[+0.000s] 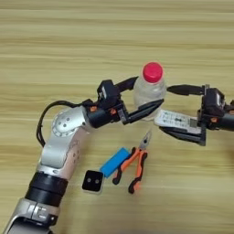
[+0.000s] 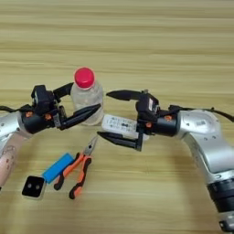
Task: Move the objects on the table
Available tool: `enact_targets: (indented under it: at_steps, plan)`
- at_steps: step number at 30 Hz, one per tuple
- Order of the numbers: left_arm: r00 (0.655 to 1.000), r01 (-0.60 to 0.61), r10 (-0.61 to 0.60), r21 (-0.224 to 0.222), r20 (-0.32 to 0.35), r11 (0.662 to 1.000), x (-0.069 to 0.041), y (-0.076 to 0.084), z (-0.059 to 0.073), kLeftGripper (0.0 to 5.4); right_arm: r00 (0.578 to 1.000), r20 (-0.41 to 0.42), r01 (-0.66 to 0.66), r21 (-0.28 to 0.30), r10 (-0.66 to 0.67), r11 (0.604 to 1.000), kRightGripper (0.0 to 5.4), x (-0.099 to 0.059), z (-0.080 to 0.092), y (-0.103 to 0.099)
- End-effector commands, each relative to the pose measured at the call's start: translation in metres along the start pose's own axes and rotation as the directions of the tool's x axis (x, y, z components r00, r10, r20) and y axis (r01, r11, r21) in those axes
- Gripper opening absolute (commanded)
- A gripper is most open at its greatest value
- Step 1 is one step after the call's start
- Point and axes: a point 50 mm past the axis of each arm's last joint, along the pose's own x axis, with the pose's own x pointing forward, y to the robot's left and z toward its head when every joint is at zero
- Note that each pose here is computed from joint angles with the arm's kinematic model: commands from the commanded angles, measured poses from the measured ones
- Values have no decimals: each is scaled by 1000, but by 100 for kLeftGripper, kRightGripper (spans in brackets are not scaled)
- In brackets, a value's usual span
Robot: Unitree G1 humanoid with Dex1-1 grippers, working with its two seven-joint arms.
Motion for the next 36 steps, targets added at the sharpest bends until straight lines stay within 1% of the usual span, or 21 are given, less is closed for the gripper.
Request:
enact_targets:
  at_steps: [1,6,12,13,15,17,19,26,31,36]
  plan:
    - [999,25,-26,8,36,1000,5,-4,7,313,1000,-19,2,-8,-2,1000,540,11,1,-4]
    - [998,37,-37,7,44,999,7,-8,9,313,1000,-16,18,-3,-18,1000,540,18,0,-5]
    - [998,37,-37,2,46,999,7,-10,8,313,1000,-1,23,-9,-23,1000,540,26,2,-5]
    - [998,37,-37,1,46,999,7,-10,8,313,1000,1,21,-10,-21,1000,518,27,3,-5]
    - [998,34,-34,0,45,999,7,-10,7,313,1000,14,20,-15,-20,1000,507,29,5,-4]
    - [999,32,-31,-1,41,1000,7,-10,5,313,1000,24,19,-21,-19,1000,477,31,7,-4]
    - [999,30,-30,-1,37,1000,7,-10,4,313,999,29,19,-24,-18,1000,460,31,9,-4]
    - [999,26,-26,-3,36,1000,8,-10,3,313,999,35,15,-28,-14,999,374,31,10,-4]
    - [999,25,-25,-1,35,1000,9,-10,3,313,999,36,10,-28,-8,1000,338,31,10,-3]
    - [999,21,-21,1,36,1000,9,-10,2,313,999,37,6,-26,-5,1000,328,30,10,-2]
